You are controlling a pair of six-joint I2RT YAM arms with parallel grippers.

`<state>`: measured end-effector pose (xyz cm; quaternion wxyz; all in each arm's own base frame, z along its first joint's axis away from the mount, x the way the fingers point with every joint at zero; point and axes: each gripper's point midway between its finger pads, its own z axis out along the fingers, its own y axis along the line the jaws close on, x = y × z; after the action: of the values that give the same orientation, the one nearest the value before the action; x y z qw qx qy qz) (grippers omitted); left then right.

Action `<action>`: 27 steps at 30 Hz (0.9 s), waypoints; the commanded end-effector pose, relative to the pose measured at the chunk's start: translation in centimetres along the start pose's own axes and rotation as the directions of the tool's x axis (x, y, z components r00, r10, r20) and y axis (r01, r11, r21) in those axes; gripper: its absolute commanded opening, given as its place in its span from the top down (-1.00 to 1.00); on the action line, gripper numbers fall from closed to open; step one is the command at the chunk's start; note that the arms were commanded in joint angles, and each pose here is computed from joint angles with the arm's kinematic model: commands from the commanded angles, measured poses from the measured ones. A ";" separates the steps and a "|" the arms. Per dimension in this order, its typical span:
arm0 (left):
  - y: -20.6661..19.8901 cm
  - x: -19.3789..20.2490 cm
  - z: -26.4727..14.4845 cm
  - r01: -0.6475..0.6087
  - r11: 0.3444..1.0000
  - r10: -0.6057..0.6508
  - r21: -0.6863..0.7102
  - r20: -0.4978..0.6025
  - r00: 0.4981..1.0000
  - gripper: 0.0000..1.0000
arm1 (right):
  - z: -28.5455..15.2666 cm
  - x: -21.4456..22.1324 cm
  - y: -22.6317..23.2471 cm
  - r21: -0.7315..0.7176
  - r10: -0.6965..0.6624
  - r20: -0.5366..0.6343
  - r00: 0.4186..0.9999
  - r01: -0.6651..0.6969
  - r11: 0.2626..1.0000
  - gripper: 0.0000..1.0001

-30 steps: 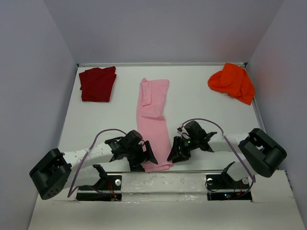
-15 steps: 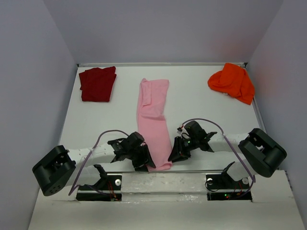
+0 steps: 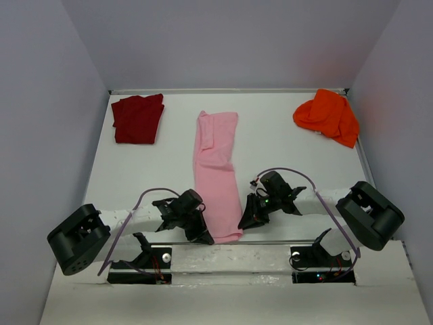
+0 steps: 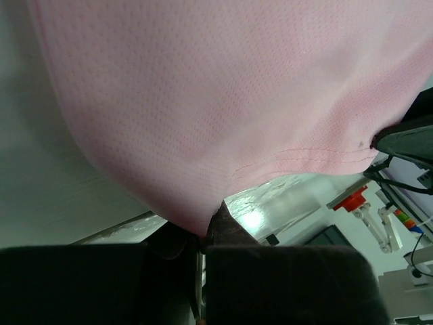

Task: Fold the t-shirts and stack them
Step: Grab the bottom of the folded rectangular tshirt with both arms

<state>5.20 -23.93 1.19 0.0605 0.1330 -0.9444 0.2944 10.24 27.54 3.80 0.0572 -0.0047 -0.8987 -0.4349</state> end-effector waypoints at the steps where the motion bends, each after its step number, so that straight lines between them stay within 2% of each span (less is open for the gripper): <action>1: 0.7 -0.4 0.2 -0.003 0.999 0.004 -0.038 0.024 1.000 0.90 | 0.0 0.0 0.8 -0.036 -0.044 0.002 0.999 0.045 0.998 0.56; 2: 0.6 -0.4 0.2 -0.004 0.999 0.005 -0.039 0.024 1.000 0.92 | 0.0 0.0 1.0 -0.040 -0.049 -0.001 0.999 0.049 0.998 0.82; 4: 0.4 -0.5 0.1 -0.011 0.999 0.012 -0.041 0.023 1.000 0.94 | 0.0 -0.1 1.2 -0.044 -0.051 -0.004 0.999 0.051 0.998 0.98; 13: -0.3 -0.8 -0.2 -0.035 0.998 0.036 -0.048 0.033 0.999 0.94 | -0.6 0.3 2.1 -0.064 -0.039 -0.015 0.999 0.038 0.997 1.00; 21: -4.6 -2.2 -2.2 -0.123 0.991 0.126 -0.046 0.086 0.988 1.00 | -2.8 -0.7 7.1 -0.101 -0.084 0.005 0.996 0.084 0.991 1.00; 27: -6.9 -3.3 -3.4 -0.174 0.983 0.181 -0.066 0.117 0.977 1.00 | -3.0 -1.4 8.1 -0.088 -0.107 0.007 0.994 0.107 0.990 1.00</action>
<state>9.89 -27.39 6.61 -0.0070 0.0811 -0.9541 0.2883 12.69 30.11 11.11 0.0247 0.0269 -0.8765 -0.4800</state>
